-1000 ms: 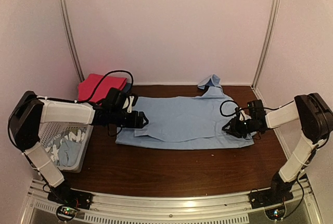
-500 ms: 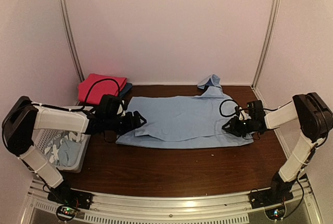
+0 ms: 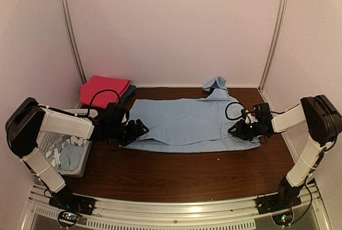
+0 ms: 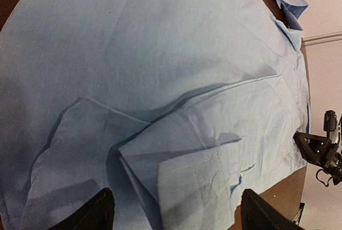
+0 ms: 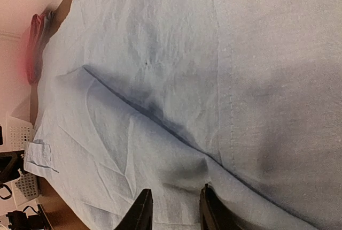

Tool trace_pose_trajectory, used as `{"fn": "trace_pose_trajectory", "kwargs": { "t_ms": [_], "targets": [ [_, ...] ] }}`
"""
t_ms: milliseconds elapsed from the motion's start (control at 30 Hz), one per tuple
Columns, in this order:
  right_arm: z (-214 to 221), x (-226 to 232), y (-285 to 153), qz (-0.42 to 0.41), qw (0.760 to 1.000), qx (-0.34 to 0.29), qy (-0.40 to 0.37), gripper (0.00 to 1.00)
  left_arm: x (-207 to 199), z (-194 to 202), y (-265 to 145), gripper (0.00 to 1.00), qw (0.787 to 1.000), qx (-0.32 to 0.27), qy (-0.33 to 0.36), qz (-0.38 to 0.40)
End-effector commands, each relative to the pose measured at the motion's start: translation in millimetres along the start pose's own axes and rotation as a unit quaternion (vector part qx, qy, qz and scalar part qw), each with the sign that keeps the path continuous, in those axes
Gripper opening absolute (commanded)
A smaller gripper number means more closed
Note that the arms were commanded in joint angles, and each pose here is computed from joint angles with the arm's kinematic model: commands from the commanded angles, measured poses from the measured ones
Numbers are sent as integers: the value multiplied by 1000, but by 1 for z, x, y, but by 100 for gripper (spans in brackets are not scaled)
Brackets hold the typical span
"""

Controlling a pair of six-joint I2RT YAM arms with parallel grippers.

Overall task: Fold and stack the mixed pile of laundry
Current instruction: Smooth out the 1/3-folded shirt at the center of the board.

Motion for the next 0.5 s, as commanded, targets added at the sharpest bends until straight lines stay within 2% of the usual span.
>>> {"fn": "trace_pose_trajectory", "kwargs": {
  "t_ms": [0,233,467],
  "targets": [
    [24,-22,3,49,998,34,14,31,-1,5,-7,83,1000,-3,-18,3],
    [27,-26,5,52,998,38,16,31,-29,7,3,83,996,9,-24,83],
    [28,-26,6,52,998,41,18,31,-46,-12,21,71,993,-13,-19,116]
  ]
}}
Point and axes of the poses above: each gripper's point midway between its finger pads, its own y axis out along the fingers, its own x axis along the line the jaws close on, z = x × y, the point moved 1 cm from there along -y, back along the fingers, and after that the axes turned 10 degrees about -y, right-handed, at the moved point
